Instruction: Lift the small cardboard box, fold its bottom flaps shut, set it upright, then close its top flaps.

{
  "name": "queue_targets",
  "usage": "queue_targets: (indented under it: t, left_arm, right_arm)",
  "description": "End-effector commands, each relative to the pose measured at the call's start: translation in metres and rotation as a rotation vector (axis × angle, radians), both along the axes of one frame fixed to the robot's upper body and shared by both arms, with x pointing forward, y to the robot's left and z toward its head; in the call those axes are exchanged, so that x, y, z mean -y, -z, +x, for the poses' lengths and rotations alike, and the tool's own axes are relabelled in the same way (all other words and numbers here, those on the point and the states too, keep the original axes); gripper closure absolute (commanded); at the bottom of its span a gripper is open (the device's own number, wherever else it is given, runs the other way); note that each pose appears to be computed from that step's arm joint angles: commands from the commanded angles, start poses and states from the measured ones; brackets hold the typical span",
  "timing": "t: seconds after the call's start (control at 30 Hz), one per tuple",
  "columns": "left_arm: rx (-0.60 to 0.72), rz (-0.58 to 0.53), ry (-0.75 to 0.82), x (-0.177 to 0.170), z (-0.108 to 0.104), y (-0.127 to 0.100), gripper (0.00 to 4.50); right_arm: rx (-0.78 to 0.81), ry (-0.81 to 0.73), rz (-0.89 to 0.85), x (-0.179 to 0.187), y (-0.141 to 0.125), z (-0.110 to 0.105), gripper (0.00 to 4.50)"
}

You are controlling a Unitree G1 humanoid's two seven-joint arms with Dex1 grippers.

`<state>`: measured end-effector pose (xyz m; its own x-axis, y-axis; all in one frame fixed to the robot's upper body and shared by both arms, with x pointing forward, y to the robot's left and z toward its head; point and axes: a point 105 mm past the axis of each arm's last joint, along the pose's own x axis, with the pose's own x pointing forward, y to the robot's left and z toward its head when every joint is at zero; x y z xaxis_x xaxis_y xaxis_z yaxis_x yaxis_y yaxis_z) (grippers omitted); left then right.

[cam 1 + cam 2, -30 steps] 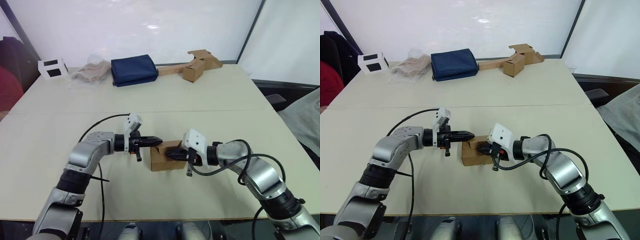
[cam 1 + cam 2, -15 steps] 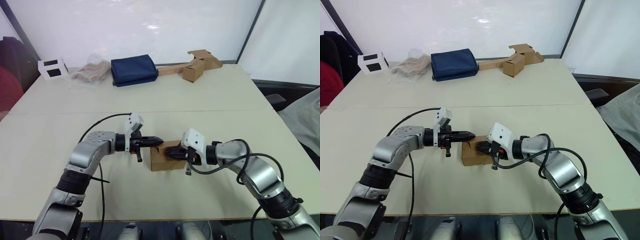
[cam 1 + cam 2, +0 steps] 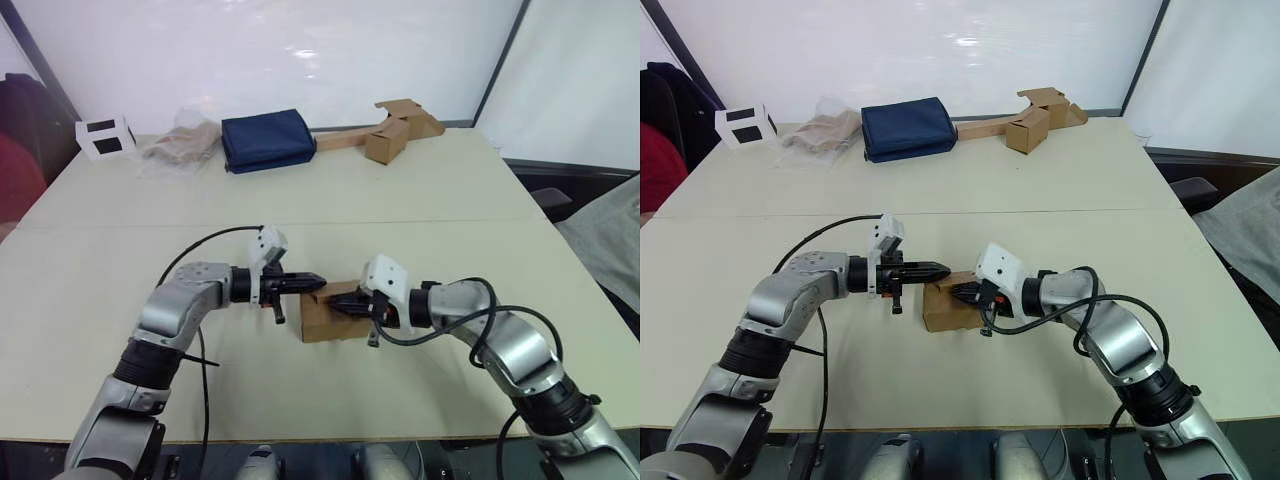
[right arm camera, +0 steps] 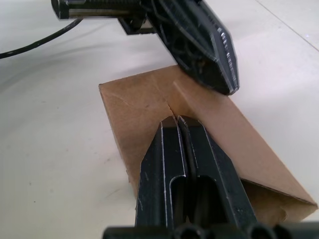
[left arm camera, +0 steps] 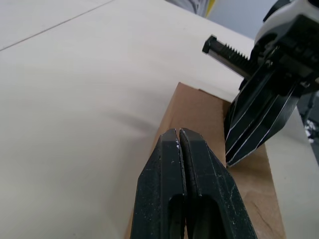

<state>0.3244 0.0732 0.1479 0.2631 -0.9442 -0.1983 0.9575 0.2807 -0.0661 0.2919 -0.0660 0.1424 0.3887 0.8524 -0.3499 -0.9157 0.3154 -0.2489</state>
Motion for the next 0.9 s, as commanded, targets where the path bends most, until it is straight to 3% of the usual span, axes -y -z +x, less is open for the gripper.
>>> queue_targets:
  t: [0.03,0.2,0.37,0.7,0.9]
  left_arm:
    - [0.059,0.05,0.041,0.003,-0.006,0.001,4.45]
    - [0.073,0.071,0.051,0.003,-0.008,0.004,4.45]
    - [0.092,0.107,0.056,0.001,-0.008,0.008,4.45]
    - [0.093,-0.012,0.015,-0.008,-0.009,-0.035,4.45]
    - [0.148,0.034,0.005,-0.005,-0.009,-0.046,4.45]
  right_arm:
    - [0.03,-0.004,0.006,0.001,-0.008,0.0,4.5]
    - [-0.053,-0.064,0.031,0.004,-0.011,-0.017,4.5]
    - [-0.091,-0.046,0.095,0.01,-0.02,-0.018,4.5]
    - [-0.07,0.062,0.184,0.032,-0.041,-0.009,4.5]
    - [-0.031,0.073,0.192,0.027,-0.046,0.002,4.5]
